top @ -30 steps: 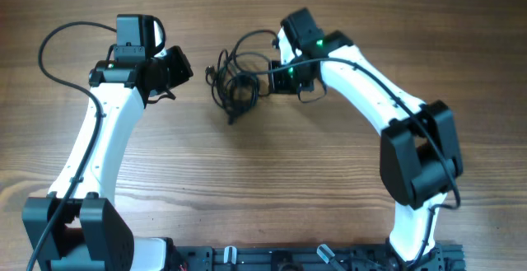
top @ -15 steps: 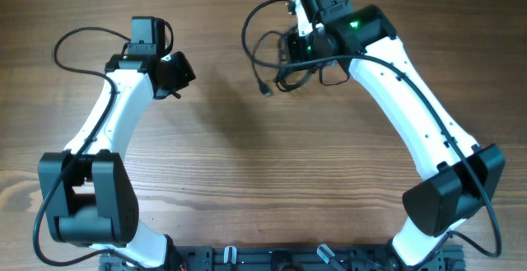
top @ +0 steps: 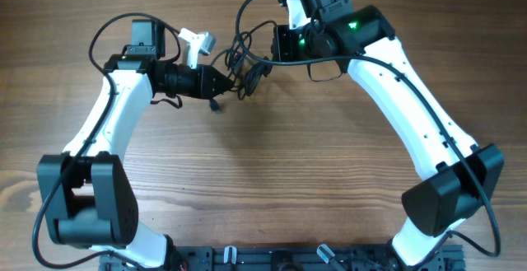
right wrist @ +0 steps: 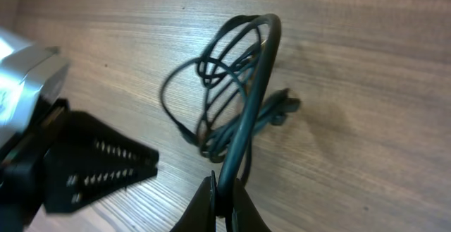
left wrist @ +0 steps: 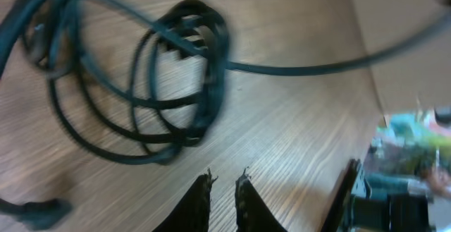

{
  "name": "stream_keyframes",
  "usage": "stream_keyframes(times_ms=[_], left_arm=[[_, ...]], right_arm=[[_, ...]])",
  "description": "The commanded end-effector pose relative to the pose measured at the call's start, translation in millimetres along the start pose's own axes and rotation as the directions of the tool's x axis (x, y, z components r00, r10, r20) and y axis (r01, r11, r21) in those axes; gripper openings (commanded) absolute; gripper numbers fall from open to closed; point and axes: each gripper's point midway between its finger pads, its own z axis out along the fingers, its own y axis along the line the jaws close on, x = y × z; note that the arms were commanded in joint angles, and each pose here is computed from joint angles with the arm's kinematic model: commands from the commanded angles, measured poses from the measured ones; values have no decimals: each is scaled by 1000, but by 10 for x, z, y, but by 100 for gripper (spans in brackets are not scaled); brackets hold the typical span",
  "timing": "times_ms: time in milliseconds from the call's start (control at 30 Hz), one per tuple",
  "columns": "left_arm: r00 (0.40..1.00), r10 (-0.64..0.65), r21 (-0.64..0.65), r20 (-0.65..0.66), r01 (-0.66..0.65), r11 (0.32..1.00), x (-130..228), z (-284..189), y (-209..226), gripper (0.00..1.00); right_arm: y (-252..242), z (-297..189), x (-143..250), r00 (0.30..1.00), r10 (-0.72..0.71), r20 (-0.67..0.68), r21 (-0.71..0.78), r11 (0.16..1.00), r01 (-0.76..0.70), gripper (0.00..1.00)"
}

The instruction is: Untangle cables

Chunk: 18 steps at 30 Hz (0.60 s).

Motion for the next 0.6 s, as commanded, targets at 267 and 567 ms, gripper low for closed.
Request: stream_keyframes(times_ms=[267, 567], left_arm=[[972, 228, 68, 53, -231, 971, -50, -118, -274, 64], [986, 140, 62, 88, -145, 987, -180, -124, -259, 64]], right_arm=[[435, 181, -77, 995, 86, -57, -265, 959, -98, 4], [649, 108, -127, 993, 93, -69, -379, 919, -112, 4]])
